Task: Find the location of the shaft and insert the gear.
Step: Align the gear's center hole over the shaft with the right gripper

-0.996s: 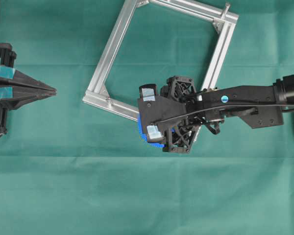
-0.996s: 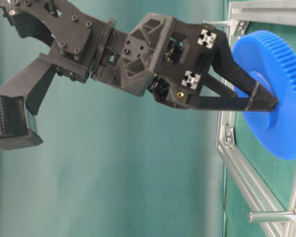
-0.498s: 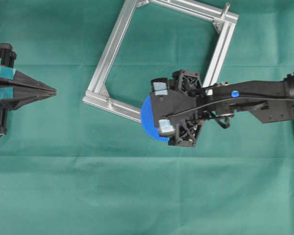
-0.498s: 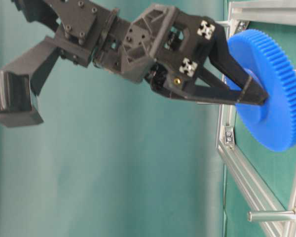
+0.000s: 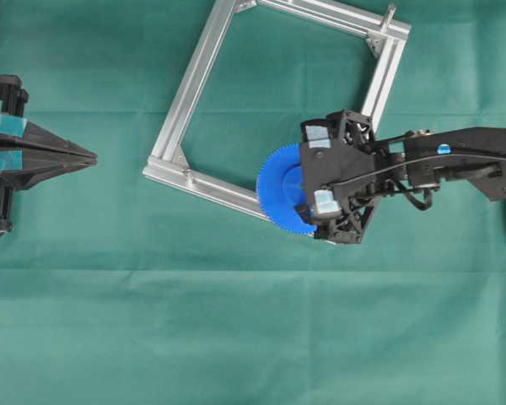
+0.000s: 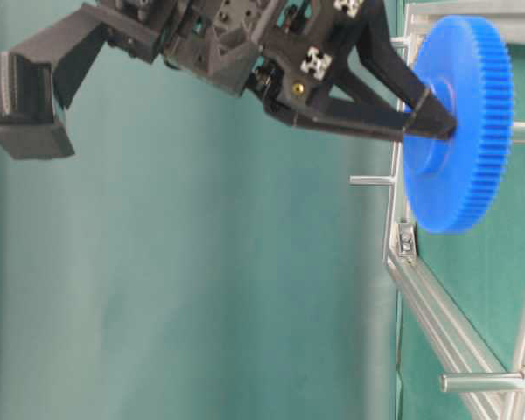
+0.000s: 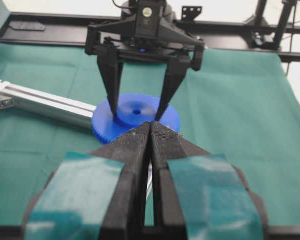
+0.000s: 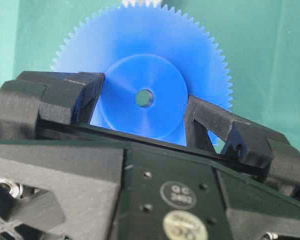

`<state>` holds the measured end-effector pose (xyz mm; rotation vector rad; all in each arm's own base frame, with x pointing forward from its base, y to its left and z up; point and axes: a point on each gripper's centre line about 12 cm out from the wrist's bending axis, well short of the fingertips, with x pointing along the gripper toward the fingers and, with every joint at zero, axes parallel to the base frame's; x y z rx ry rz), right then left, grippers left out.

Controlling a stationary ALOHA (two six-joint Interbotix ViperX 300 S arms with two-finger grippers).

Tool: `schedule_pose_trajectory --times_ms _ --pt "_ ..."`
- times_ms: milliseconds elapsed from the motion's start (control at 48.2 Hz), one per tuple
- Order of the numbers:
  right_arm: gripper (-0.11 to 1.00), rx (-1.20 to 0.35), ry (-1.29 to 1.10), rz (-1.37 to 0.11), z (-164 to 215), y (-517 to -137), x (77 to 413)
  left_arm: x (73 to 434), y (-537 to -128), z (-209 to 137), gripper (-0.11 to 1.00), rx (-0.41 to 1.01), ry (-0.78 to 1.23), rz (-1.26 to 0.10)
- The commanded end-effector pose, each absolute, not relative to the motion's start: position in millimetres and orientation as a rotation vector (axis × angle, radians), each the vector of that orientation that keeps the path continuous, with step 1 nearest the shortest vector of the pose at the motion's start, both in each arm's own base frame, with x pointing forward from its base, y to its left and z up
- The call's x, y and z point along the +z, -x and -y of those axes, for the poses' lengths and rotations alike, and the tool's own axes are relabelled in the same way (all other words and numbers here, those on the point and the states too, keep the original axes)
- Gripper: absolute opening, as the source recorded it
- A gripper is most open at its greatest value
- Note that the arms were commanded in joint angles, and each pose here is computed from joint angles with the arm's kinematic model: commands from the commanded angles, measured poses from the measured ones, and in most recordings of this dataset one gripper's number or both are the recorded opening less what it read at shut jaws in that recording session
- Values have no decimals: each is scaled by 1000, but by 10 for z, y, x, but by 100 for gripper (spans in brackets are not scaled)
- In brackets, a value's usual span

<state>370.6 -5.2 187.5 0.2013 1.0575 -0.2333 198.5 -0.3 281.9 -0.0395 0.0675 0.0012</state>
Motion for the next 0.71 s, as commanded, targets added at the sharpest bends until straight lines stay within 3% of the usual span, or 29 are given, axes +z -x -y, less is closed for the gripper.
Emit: schedule_pose_trajectory --times_ms 0,685 --pt "69 -239 -209 -1036 72 -3684 1942 2920 -2016 8 0 -2 44 -45" --pt "69 -194 -265 -1003 -281 -3749 1948 2909 -2015 9 0 -2 43 -54"
